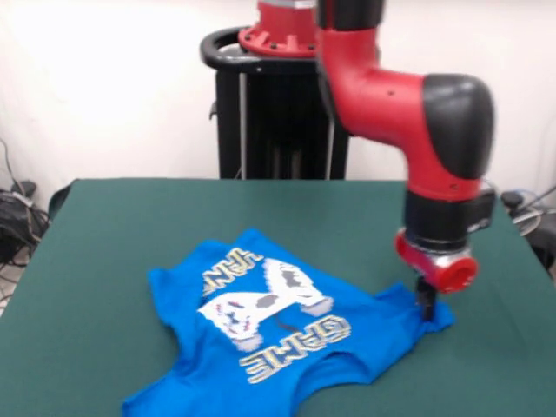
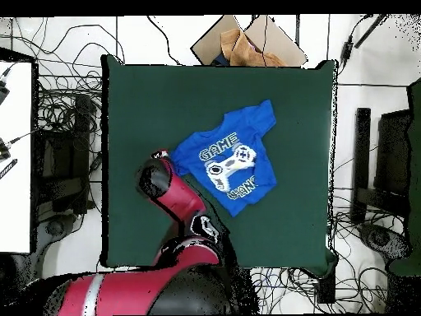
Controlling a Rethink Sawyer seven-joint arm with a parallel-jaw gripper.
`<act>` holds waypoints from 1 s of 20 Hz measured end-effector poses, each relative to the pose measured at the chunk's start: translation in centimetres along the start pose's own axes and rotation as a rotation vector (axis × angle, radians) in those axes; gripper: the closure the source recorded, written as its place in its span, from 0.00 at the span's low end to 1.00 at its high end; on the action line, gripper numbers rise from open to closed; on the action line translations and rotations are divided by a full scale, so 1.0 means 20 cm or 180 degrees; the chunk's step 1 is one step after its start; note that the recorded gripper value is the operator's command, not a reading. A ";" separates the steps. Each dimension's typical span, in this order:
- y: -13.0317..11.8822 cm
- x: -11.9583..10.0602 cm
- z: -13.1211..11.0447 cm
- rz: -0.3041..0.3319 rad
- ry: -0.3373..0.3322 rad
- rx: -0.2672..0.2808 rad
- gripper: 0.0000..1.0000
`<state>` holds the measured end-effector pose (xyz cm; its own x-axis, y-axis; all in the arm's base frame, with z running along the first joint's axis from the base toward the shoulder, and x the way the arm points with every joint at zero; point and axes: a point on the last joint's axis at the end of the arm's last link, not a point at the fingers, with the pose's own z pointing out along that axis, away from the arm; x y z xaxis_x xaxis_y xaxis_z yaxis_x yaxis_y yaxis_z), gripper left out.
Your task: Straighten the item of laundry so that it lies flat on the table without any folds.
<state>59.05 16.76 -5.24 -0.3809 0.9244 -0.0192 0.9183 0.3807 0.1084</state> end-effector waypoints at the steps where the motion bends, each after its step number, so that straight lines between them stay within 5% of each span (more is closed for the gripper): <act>1: 0.01 0.06 0.00 0.0007 0.0033 0.0020 1.00; 4: 0.02 0.32 -0.04 -0.0006 0.0226 0.0144 1.00; 11: 0.05 0.72 -0.10 0.0033 0.0591 0.0336 1.00; 15: 0.08 0.78 -0.12 0.0155 0.0647 0.0348 1.00; 18: 0.10 0.73 -0.13 0.0272 0.0556 0.0328 1.00; 19: 0.09 0.64 -0.14 0.0324 0.0423 0.0321 0.00; 20: 0.09 0.63 -0.14 0.0331 0.0404 0.0321 0.00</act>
<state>55.69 28.97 -2.44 -0.2880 0.9509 0.1131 0.9572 0.2896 0.0030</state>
